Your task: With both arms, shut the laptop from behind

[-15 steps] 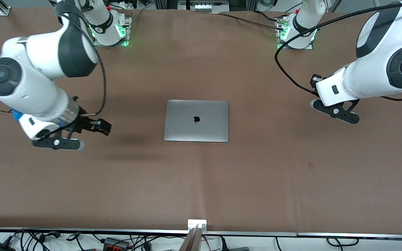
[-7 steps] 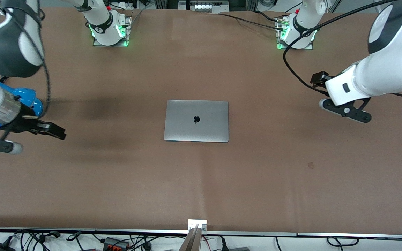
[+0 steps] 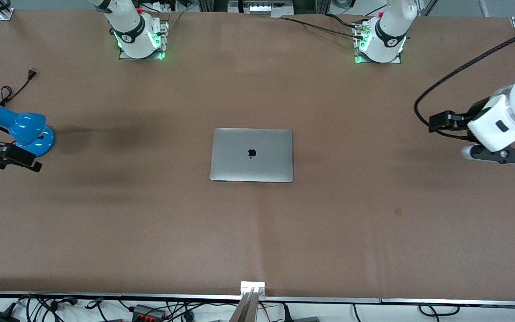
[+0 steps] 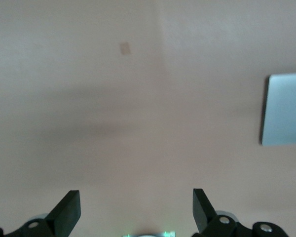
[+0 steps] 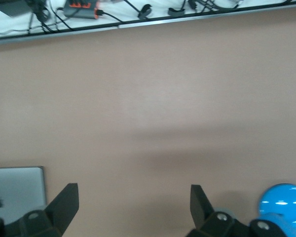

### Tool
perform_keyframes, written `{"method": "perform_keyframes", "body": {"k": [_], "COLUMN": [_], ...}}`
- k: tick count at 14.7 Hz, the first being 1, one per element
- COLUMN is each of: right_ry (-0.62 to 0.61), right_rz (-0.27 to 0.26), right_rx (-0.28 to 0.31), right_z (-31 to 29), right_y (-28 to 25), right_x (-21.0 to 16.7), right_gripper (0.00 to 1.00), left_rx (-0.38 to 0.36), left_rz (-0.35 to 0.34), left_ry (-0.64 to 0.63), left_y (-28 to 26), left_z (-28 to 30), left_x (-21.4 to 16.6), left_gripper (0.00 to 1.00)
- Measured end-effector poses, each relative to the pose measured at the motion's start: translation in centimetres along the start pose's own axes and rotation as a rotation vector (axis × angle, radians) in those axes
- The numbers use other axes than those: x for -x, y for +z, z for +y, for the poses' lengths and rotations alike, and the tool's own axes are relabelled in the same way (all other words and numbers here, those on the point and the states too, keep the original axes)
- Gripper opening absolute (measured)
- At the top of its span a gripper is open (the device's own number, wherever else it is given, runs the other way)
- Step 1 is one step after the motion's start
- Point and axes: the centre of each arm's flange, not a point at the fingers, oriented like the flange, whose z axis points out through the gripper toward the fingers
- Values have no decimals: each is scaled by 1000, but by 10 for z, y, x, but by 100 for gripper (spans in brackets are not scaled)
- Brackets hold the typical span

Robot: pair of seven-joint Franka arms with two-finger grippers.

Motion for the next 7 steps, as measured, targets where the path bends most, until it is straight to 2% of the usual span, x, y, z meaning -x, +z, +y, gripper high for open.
{"method": "perform_keyframes", "body": {"k": [2,5,7], "right_ry": [-12,-13,-10], "right_rz": [-13,-78,-99], "right_rx": [23,26,25], "right_z": [2,3,5], "right_y": [-1,-2,-2], "right_x": [5,20,33], "right_gripper": [100,100,100], "left_rx": [4,2,-1], "left_rz": [38,77,97], "left_ry": [-10,1,5], "left_y": [-2,-16,-22], "left_z": [4,16,20], "left_x": [18,68,89], "left_gripper": [100,100,100]}}
